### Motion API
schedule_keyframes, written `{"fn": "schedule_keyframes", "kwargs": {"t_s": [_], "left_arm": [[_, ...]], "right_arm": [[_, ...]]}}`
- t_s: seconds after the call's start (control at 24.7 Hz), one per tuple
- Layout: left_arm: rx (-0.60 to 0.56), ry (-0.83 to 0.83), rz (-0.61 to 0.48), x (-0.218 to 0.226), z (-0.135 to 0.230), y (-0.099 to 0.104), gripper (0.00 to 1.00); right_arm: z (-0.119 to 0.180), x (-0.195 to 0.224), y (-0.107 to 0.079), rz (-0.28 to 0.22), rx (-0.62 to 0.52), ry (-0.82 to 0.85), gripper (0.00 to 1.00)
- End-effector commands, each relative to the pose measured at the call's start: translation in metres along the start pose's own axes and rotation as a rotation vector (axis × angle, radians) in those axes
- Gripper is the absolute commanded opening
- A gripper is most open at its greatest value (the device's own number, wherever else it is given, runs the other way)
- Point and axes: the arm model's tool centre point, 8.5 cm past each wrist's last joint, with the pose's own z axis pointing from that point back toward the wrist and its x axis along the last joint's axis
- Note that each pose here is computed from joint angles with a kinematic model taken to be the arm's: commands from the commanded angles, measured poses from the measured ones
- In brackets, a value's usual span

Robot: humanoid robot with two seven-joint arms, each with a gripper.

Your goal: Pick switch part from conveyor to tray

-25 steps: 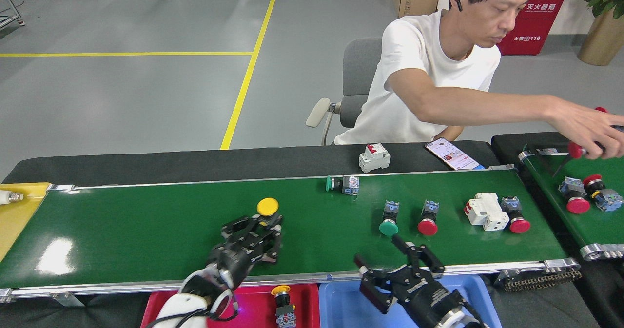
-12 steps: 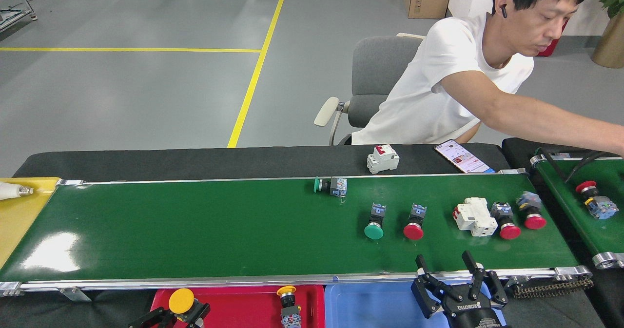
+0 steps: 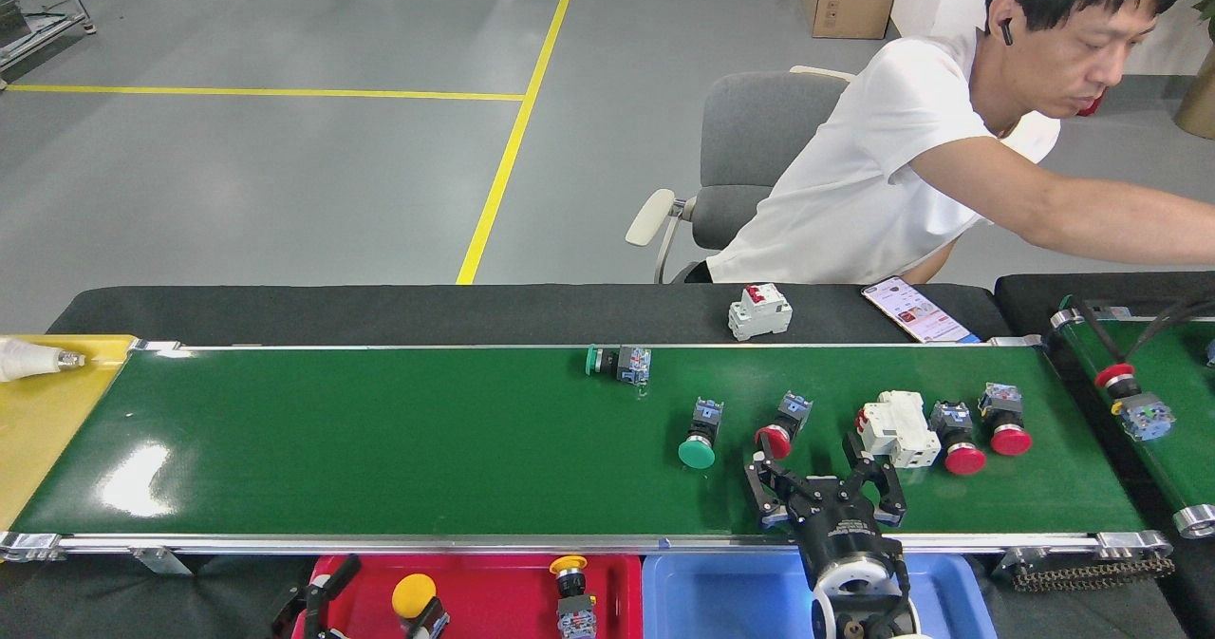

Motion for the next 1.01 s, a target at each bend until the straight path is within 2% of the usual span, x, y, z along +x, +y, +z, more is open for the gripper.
{"fn": "schedule_keyframes", "kwargs": {"t_s": [0.0,0.24,0.44,0.49,0.53,0.57,0.61,0.69,0.81,0.97], "left_arm": [[-0.021,0.062,0.034,-0.015,0.005,0.002,1.00],[0.018,0.106,0.034,-0.029,-0.001,0.015,1.00],[0.036,0.093,0.026,-0.026,-0.010,0.021,1.00],[0.036,0.089,0.025,-0.025,-0.011,0.022,1.00],[0.038,0.078,0.022,-0.022,-0.014,0.023,1.00],[0.045,0.067,0.019,-0.019,-0.018,0.025,1.00],[0.052,0.047,0.014,-0.013,-0.024,0.028,1.00],[0.060,0.003,-0.030,0.000,-0.039,0.036,1.00],[0.081,-0.058,-0.112,0.023,-0.067,0.051,1.00],[0.088,-0.172,-0.139,0.059,-0.095,0.057,1.00]], "right_arm": [[-0.012,0.010,-0.010,0.000,-0.010,-0.008,0.92],[-0.027,0.028,-0.020,-0.016,-0.014,-0.029,0.87],[-0.029,0.030,-0.014,-0.004,0.004,-0.035,0.88],[-0.030,0.032,-0.014,0.000,0.006,-0.041,0.84],[-0.032,0.032,-0.013,0.006,0.008,-0.046,0.75],[-0.033,0.032,-0.012,0.012,0.009,-0.058,0.61],[-0.035,0.033,-0.012,0.023,0.003,-0.082,0.42],[-0.035,0.036,-0.016,0.026,-0.031,-0.125,0.21],[-0.035,0.041,-0.017,0.026,-0.041,-0.168,0.05],[-0.034,0.045,-0.023,0.019,-0.056,-0.196,0.02]]}}
